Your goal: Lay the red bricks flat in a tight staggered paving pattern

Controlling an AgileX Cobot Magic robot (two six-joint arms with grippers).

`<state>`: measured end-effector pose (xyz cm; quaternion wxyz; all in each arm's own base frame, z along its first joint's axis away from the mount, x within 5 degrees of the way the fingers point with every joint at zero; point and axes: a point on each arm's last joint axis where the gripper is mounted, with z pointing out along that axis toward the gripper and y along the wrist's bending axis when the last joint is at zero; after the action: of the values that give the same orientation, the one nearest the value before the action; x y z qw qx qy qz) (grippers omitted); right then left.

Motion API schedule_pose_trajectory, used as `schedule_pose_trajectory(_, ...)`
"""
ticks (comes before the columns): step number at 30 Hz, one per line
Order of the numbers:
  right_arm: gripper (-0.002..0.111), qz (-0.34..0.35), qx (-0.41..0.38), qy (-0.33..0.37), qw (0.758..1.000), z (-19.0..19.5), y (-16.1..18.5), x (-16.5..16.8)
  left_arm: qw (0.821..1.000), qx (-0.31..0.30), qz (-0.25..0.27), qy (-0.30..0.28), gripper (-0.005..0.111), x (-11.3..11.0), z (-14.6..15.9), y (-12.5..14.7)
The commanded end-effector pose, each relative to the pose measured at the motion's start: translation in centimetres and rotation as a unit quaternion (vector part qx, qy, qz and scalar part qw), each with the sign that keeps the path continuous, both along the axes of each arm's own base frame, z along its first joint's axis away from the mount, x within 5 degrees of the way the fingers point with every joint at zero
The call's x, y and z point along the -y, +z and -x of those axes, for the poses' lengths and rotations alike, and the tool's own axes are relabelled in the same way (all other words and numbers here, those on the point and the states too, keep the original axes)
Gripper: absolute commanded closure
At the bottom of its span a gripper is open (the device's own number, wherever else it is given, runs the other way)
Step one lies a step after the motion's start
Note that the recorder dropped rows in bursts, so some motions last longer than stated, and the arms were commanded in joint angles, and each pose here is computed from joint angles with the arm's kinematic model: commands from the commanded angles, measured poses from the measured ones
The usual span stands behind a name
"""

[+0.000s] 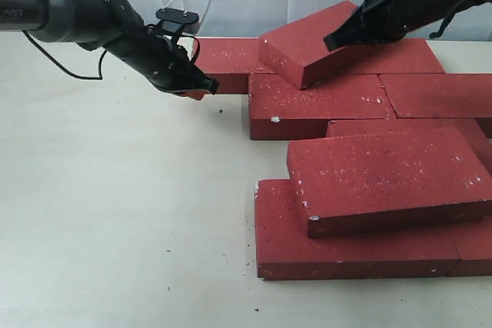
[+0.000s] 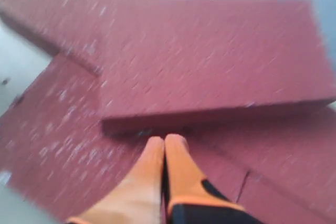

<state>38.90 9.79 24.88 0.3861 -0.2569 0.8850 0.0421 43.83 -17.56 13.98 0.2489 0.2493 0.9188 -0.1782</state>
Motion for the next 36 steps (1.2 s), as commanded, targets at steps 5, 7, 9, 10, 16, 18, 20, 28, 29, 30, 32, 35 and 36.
schedule_pose_trajectory(5,0.109,-0.037,0.031,-0.09,0.995,-6.5,2.7,5.5,0.995,0.05,0.069,-0.059,0.107,2.7,0.9,3.6)
schedule_pose_trajectory(7,0.109,-0.039,-0.002,-0.091,0.995,-8.3,1.8,6.4,0.993,0.061,0.07,-0.077,0.107,3.3,1.2,3.7)
schedule_pose_trajectory(9,0.109,-0.049,-0.004,-0.109,0.993,-10.3,1.4,7.2,0.992,0.067,0.067,-0.086,0.107,3.7,1.2,3.9)
schedule_pose_trajectory(10,0.109,-0.045,-0.002,-0.113,0.993,-11.0,1.2,7.6,0.991,0.073,0.064,-0.091,0.107,4.0,1.2,4.2)
schedule_pose_trajectory(16,0.109,0.028,0.009,-0.143,0.989,-15.4,-1.7,9.1,0.989,0.07,0.079,-0.103,0.107,4.8,0.4,4.6)
schedule_pose_trajectory(18,0.109,0.053,0.011,-0.15,0.987,-16.5,-3.1,9.5,0.988,0.058,0.084,-0.112,0.107,5.2,0.2,4.3)
schedule_pose_trajectory(20,0.109,0.059,0.007,-0.15,0.987,-17.4,-4.4,9.6,0.988,0.053,0.083,-0.118,0.107,5.4,-0.1,3.8)
schedule_pose_trajectory(28,0.109,0.062,-0.02,-0.146,0.987,-18.6,-6.9,10.0,0.987,0.05,0.095,-0.12,0.107,6.1,-1.3,2.7)
schedule_pose_trajectory(29,0.109,0.063,-0.027,-0.14,0.988,-18.5,-6.9,10.0,0.987,0.051,0.097,-0.12,0.107,6.4,-1.4,2.7)
schedule_pose_trajectory(30,0.109,0.066,-0.032,-0.133,0.988,-18.5,-7.0,9.9,0.986,0.053,0.098,-0.122,0.107,6.7,-1.5,2.6)
schedule_pose_trajectory(32,0.109,0.066,-0.044,-0.115,0.99,-18.3,-7.2,9.7,0.985,0.055,0.1,-0.127,0.107,7.3,-1.6,2.3)
schedule_pose_trajectory(35,0.109,0.064,-0.059,-0.091,0.992,-18.0,-7.3,9.4,0.985,0.057,0.105,-0.124,0.107,8.1,-1.9,2.1)
schedule_pose_trajectory(36,0.109,0.065,-0.063,-0.082,0.993,-17.9,-7.4,9.3,0.985,0.059,0.105,-0.122,0.107,8.3,-2.0,1.9)
